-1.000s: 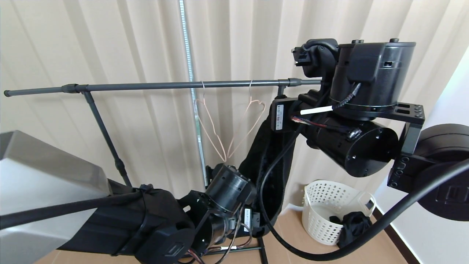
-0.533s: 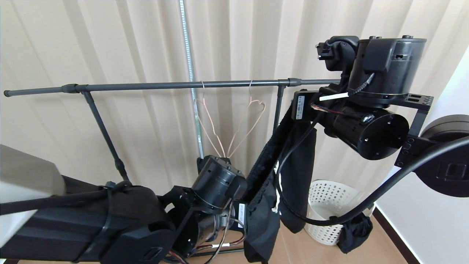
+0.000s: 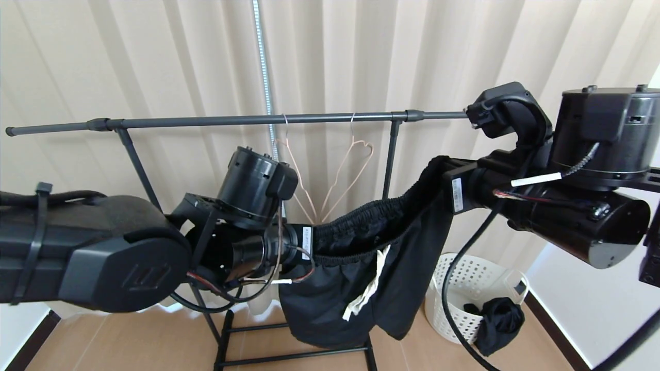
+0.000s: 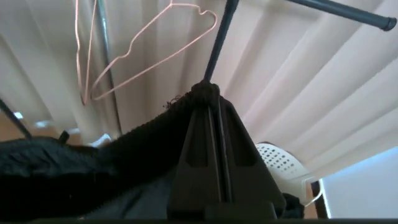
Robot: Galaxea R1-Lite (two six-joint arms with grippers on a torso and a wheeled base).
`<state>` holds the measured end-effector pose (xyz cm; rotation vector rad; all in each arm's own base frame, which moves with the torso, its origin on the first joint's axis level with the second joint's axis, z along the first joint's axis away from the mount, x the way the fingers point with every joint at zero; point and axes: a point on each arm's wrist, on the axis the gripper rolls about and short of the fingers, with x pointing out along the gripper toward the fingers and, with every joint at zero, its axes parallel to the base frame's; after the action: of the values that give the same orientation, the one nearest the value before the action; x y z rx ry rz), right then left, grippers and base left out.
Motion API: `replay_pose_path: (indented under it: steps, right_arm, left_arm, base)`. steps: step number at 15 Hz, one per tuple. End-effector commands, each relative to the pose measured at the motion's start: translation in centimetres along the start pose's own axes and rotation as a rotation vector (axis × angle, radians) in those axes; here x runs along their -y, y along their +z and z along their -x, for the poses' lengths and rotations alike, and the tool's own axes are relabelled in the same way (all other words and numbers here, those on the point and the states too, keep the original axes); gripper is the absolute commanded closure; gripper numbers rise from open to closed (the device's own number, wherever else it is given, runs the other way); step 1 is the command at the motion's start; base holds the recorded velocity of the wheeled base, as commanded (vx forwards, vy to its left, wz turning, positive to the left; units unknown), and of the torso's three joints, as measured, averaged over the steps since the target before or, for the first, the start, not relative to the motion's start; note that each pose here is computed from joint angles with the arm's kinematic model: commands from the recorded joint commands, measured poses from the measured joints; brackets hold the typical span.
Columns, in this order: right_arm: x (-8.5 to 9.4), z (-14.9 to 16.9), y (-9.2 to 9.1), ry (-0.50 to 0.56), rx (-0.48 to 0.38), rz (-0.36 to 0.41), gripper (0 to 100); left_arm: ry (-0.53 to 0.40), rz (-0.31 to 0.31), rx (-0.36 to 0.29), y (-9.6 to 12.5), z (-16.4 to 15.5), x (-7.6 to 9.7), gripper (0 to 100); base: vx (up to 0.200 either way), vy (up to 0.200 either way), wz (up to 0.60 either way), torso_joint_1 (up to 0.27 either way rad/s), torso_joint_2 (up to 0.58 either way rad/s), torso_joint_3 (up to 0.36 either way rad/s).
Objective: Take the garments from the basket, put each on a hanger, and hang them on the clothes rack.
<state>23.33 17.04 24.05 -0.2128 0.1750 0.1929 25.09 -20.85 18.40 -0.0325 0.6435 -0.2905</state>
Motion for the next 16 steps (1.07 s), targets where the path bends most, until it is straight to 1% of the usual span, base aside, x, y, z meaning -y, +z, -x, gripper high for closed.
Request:
replay_pose_path:
  steps: [1,3,4,5,6,7,10,11,13,15,16]
  right_arm:
    - [0.9,2.2,-0.3,0.081,-0.025,0.061,100]
    - [1.0,2.4,-0.4,0.132,-0.097,0.12,100]
    - [1.3,2.0,-0.3,0.12,-0.131,0.144,100]
    - [1.7,1.7,-0.2,0.106,-0.146,0.149,100]
    - [2.1,1.1,-0.3,0.083,-0.173,0.153,100]
    - [2.8,0.6,-0.2,0.051,-0.183,0.146,100]
    - [4.2,-1.2,-0.6,-0.027,-0.216,0.135,100]
    - [4.5,-1.4,-0.8,-0.038,-0.225,0.135,100]
    - [6.0,-2.0,-1.1,-0.087,-0.245,0.141,100]
    - [7.1,-2.4,-1.4,-0.121,-0.26,0.13,100]
    - [7.3,-2.4,-1.5,-0.128,-0.263,0.125,100]
  left_arm:
    - [0.0,-0.008,0.032,3.5,1.9,-0.1,100]
    - [0.01,-0.062,0.006,4.4,2.7,0.0,100]
    - [0.02,-0.086,-0.002,4.7,3.1,0.0,100]
    - [0.023,-0.09,-0.008,4.8,3.2,-0.1,100]
    - [0.04,-0.088,-0.02,5.0,3.3,-0.6,100]
    - [0.057,-0.091,-0.028,5.1,3.8,-1.3,100]
    - [0.102,-0.087,-0.023,5.5,4.3,-3.3,100]
    - [0.111,-0.087,-0.024,5.5,4.3,-3.7,100]
    - [0.15,-0.079,-0.033,5.3,4.7,-5.4,100]
    - [0.18,-0.063,-0.046,5.1,4.5,-6.7,100]
    - [0.183,-0.059,-0.045,5.2,4.5,-6.8,100]
  base:
    - [0.0,0.0,0.0,0.0,0.0,0.0]
    - [0.0,0.0,0.0,0.0,0.0,0.0]
    - [0.0,0.0,0.0,0.0,0.0,0.0]
    - [0.0,0.0,0.0,0.0,0.0,0.0]
    - [0.0,0.0,0.0,0.0,0.0,0.0]
    - [0.0,0.0,0.0,0.0,0.0,0.0]
    - [0.0,0.0,0.0,0.0,0.0,0.0]
    - [0.0,0.0,0.0,0.0,0.0,0.0]
    - [0.0,0.0,0.0,0.0,0.0,0.0]
    - [0.0,0.0,0.0,0.0,0.0,0.0]
    - [0.0,0.0,0.0,0.0,0.0,0.0]
